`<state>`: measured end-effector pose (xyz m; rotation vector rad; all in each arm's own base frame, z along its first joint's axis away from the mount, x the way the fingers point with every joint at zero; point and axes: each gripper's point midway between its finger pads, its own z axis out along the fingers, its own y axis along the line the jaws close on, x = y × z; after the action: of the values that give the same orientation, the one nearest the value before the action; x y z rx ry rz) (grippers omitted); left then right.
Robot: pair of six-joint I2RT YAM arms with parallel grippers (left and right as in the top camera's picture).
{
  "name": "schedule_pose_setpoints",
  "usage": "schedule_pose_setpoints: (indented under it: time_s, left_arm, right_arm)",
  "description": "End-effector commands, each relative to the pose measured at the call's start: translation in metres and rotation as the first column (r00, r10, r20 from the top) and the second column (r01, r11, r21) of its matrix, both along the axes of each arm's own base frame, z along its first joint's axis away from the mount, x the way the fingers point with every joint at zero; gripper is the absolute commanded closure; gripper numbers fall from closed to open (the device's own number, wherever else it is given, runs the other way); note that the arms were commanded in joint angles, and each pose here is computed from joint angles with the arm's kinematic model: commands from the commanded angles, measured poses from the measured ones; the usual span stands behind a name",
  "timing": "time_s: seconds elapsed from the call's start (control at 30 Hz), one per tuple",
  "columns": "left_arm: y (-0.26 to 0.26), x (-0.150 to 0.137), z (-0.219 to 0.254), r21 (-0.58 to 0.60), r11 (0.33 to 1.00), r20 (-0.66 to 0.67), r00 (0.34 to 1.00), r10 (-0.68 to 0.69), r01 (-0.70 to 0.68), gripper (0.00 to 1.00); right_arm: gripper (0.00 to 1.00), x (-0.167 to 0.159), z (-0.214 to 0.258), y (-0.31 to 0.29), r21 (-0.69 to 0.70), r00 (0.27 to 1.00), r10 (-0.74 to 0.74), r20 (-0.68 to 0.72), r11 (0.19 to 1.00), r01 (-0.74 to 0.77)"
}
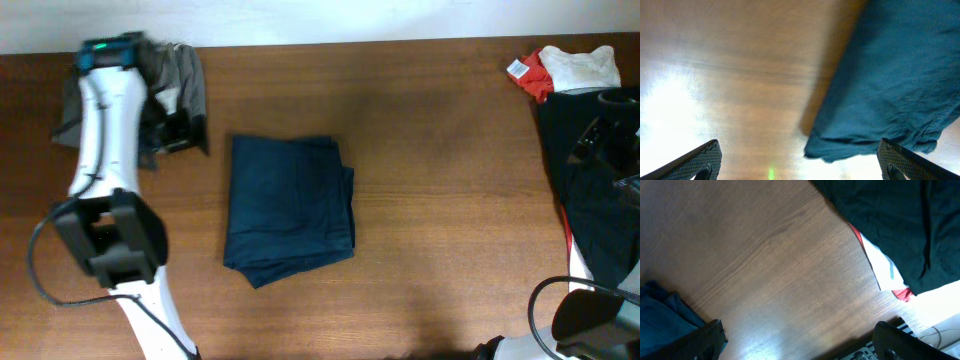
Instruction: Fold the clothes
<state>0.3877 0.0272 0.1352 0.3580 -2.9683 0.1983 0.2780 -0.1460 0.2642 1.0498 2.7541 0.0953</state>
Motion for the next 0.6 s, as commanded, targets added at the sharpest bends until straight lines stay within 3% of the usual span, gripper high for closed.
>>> schedule_pose_setpoints:
  time_s: [0.0,0.13,0.27,0.57]
  left_arm:
    - [0.011,-0.031,0.017,-0.091,0.995,0.011,0.999,0.034,-0.033,0.01]
    - [0.023,-0.050,0.004,-0.092,0.994,0.104,0.992,0.068,-0.058,0.00]
    - [-0.008,-0.056,-0.004,-0.241,0.970,0.263,0.962,0.071,-0.006,0.00]
    - [-0.047,-0.059,-0.066,-0.394,0.916,0.303,0.951,0.054,0.074,0.01]
  right_arm:
    - [0.02,-0.002,0.002,0.001,-0.004,1.000,0.008,0.000,1.000,-0.008]
    - [0.02,-0.002,0.002,0.001,-0.004,1.000,0.008,0.000,1.000,-0.008]
    - [0.02,-0.002,0.002,0.001,-0.004,1.000,0.008,0.000,1.000,-0.008]
    - [0.02,-0.002,0.002,0.001,-0.004,1.000,0.008,0.000,1.000,-0.008]
